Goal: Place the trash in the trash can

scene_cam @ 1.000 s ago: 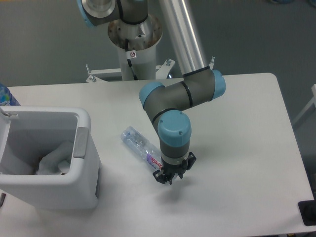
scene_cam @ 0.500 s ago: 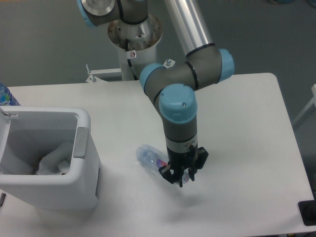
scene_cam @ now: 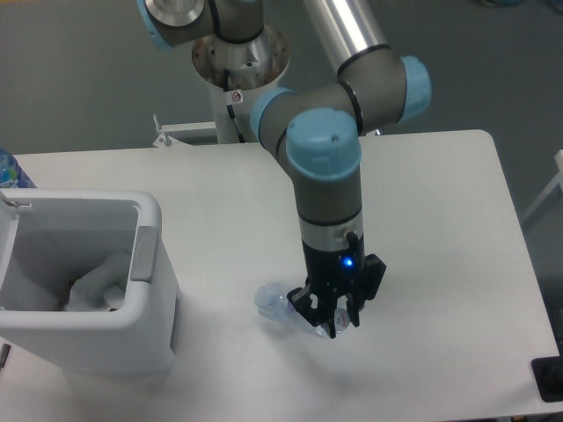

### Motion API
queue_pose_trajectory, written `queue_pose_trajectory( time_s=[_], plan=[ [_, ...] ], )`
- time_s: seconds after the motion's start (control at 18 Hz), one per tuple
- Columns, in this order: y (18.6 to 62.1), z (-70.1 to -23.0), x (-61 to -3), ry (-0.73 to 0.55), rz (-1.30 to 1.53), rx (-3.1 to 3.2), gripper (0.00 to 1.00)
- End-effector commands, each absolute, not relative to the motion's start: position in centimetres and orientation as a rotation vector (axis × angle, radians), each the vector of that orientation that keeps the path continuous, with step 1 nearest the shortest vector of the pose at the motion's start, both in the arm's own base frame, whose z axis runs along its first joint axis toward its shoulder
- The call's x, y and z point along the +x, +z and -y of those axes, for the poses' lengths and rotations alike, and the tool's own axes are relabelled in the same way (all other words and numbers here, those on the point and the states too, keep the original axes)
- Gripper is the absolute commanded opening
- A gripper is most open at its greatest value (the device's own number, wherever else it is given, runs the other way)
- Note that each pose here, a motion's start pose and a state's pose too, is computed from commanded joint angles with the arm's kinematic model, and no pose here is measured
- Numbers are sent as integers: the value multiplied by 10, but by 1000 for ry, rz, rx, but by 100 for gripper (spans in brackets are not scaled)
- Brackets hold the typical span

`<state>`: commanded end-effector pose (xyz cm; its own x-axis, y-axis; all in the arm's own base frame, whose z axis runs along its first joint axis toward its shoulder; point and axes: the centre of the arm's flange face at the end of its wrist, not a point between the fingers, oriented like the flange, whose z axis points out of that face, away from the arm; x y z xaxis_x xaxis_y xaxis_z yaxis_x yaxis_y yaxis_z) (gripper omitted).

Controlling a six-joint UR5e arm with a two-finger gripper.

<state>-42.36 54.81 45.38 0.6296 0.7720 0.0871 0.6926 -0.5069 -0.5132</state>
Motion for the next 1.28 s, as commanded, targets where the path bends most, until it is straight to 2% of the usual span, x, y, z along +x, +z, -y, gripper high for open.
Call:
queue_pose_trajectory(
  time_s=[0.33,0.56,1.0,1.28],
  plan=[
    [501,-549,-411,116,1080,-2259,20],
    [556,-543,-385,34,1025,-2163,20],
    [658,-506,-320,19,884,-2037,20],
    [691,-494,-271,-9,795,-2010,20]
  ],
)
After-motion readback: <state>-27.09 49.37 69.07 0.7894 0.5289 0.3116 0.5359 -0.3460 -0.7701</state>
